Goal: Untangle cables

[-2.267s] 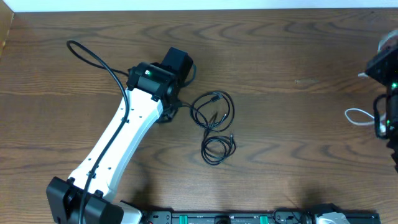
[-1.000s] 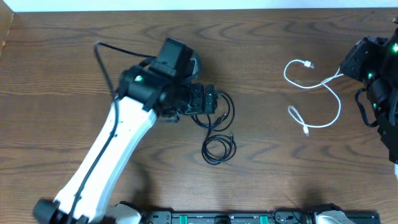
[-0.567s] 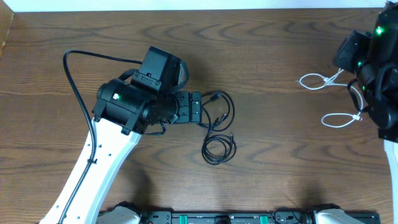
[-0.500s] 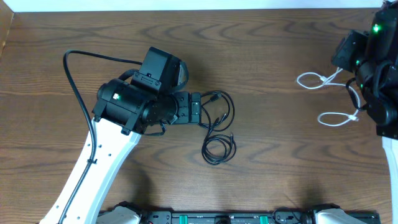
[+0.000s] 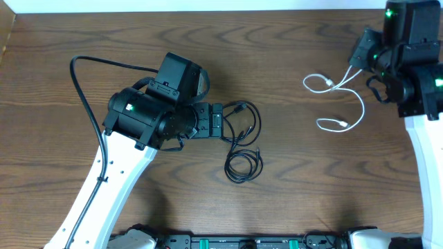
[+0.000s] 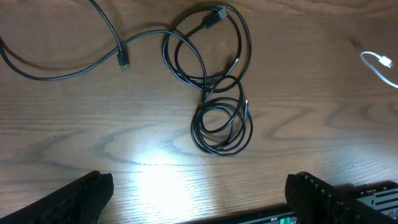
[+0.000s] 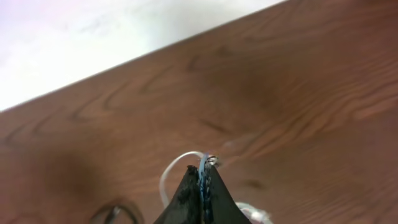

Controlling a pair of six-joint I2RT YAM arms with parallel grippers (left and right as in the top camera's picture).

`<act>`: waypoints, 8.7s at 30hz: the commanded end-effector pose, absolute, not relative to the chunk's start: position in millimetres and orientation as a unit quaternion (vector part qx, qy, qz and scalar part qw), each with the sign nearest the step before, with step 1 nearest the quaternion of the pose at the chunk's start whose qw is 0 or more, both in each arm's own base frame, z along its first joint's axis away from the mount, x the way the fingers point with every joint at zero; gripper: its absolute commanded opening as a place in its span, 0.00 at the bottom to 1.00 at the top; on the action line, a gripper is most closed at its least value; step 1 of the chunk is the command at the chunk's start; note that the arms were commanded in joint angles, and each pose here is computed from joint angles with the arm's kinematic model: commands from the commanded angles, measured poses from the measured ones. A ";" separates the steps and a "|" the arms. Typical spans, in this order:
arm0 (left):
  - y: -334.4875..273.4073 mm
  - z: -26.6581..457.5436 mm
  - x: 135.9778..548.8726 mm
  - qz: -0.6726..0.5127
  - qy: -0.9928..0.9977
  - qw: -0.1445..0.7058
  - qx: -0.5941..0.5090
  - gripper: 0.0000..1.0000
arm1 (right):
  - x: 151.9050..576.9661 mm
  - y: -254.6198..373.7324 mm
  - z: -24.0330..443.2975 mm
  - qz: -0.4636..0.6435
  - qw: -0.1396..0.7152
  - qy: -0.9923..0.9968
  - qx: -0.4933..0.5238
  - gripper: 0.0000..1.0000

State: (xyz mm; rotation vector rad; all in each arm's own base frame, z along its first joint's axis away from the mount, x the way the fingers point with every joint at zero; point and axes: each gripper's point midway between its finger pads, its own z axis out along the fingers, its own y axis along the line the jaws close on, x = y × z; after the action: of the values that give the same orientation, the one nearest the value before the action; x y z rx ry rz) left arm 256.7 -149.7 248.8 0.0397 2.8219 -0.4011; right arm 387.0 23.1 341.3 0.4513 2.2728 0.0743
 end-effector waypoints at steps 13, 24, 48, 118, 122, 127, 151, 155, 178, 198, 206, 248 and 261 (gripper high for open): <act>-218.8 290.8 254.5 -0.367 0.925 0.089 -0.034 0.93 | 358.5 140.0 328.5 0.220 0.311 0.923 -0.061 0.01; -236.7 317.7 246.7 -0.450 0.881 0.110 0.099 0.93 | 378.7 151.4 339.6 0.312 0.281 0.895 0.151 0.02; -254.1 321.0 268.4 -0.393 0.875 0.220 0.175 0.88 | 358.1 232.4 351.9 0.423 0.177 0.850 0.259 0.01; -277.5 333.8 281.7 -0.401 0.840 0.277 0.239 0.07 | 349.5 201.3 317.6 0.314 0.193 0.881 0.295 0.02; -271.5 330.3 290.5 -0.386 0.856 0.280 0.201 0.07 | 351.3 176.7 306.8 0.248 0.226 0.893 0.301 0.09; -271.3 330.8 291.5 -0.386 0.856 0.282 0.197 0.07 | 348.2 159.5 298.9 0.199 0.238 0.900 0.304 0.01; -215.7 409.6 368.6 -0.427 0.803 0.411 0.053 0.07 | 304.8 136.1 271.1 0.105 0.170 0.955 0.220 0.87; -146.8 409.3 407.4 -0.373 0.807 0.458 -0.021 0.07 | 303.2 135.3 270.3 0.101 0.168 0.957 0.213 0.87; 129.6 291.7 454.8 -0.177 0.845 0.426 -0.271 0.07 | 307.8 138.7 272.6 0.101 0.182 0.964 0.169 0.89; -118.4 333.3 469.0 -0.373 0.831 0.413 0.023 0.07 | 298.6 143.0 267.4 0.107 0.158 0.970 0.148 0.91; 33.9 291.7 548.7 -0.033 0.839 0.532 -0.114 0.08 | 294.6 141.1 265.6 0.101 0.150 0.973 0.145 0.91; -16.8 110.2 389.7 -0.198 0.947 0.029 -0.251 1.00 | 283.9 136.0 261.4 0.086 0.130 0.978 0.136 0.99; 7.5 70.7 344.0 -0.012 0.947 -0.024 -0.319 1.00 | 281.0 134.5 260.3 0.079 0.126 0.982 0.114 0.99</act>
State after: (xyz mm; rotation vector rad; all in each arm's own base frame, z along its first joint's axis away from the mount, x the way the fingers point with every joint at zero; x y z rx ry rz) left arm 354.4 2.0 71.3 -0.9668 3.0159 -0.1012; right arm 278.9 135.0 260.3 0.3640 2.8618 0.2403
